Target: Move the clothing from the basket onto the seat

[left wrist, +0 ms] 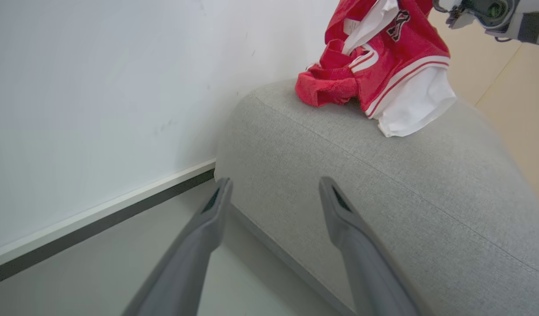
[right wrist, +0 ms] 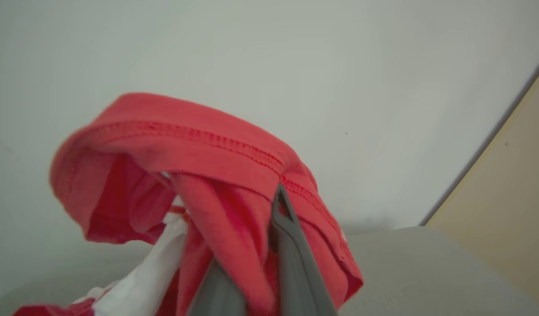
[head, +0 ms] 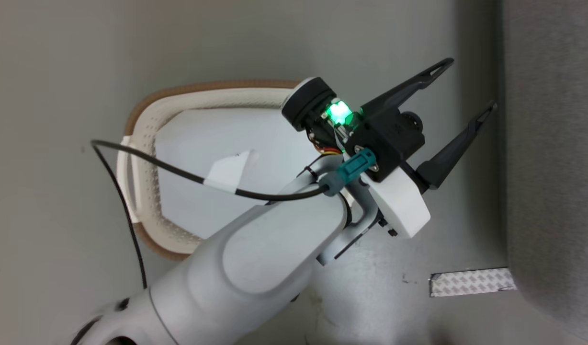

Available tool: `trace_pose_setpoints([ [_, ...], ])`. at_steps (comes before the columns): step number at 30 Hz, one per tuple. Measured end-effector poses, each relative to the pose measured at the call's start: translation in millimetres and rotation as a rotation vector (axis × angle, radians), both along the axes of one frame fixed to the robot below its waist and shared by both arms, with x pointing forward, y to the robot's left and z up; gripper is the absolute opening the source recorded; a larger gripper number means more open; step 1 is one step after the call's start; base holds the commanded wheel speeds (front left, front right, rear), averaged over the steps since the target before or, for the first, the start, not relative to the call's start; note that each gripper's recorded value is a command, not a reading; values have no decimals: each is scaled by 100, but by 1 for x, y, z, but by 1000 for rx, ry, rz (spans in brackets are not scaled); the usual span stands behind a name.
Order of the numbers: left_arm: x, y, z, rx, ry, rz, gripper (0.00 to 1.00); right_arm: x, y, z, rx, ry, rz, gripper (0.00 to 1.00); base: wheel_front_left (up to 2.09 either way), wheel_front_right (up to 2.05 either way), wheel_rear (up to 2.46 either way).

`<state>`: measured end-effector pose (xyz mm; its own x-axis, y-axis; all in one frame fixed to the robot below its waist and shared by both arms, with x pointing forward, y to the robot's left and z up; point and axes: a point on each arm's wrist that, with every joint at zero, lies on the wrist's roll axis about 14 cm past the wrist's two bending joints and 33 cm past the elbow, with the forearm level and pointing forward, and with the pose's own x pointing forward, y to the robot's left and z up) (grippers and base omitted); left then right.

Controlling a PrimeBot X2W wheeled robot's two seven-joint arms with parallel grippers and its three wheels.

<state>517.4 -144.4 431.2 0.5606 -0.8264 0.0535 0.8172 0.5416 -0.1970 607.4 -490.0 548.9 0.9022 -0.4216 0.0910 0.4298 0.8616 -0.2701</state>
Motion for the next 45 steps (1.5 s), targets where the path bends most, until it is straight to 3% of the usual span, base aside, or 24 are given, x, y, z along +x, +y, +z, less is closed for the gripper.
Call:
trace_pose_setpoints([
  [6, 0, 21, -33, 57, 65, 61, 100, -9, 1, -102, 72, 177, -55, 0, 0, 0, 0],
  [7, 0, 23, -36, 64, 70, 65, 100, -12, 3, -109, 92, 183, -65, 8, 0, 0, 0],
  [8, 0, 26, -36, 70, 70, 71, 100, -14, 3, -113, 102, 186, -72, 35, 0, 0, 0],
  [9, -1, 27, -36, 74, 68, 73, 100, -18, 3, -115, 104, 198, -78, 72, 0, 0, 0],
  [10, -2, 27, -34, 72, 66, 75, 100, -22, 3, -117, 101, 210, -81, 100, 0, 0, 0],
  [19, -12, 31, 2, 27, 46, 104, 100, -50, 30, -90, 62, 172, -4, 100, 0, 0, 0],
  [27, -24, 66, 17, 50, 57, 217, 100, -99, 70, -58, 47, 93, 108, 100, 0, 0, 0],
  [37, -55, 137, 31, 110, 68, 435, 100, -155, 134, -29, 89, -14, 233, 100, 0, 0, 0],
  [45, -77, 213, 32, 156, 87, 656, 100, -162, 209, -34, 174, -43, 388, 100, 0, 0, 0],
])
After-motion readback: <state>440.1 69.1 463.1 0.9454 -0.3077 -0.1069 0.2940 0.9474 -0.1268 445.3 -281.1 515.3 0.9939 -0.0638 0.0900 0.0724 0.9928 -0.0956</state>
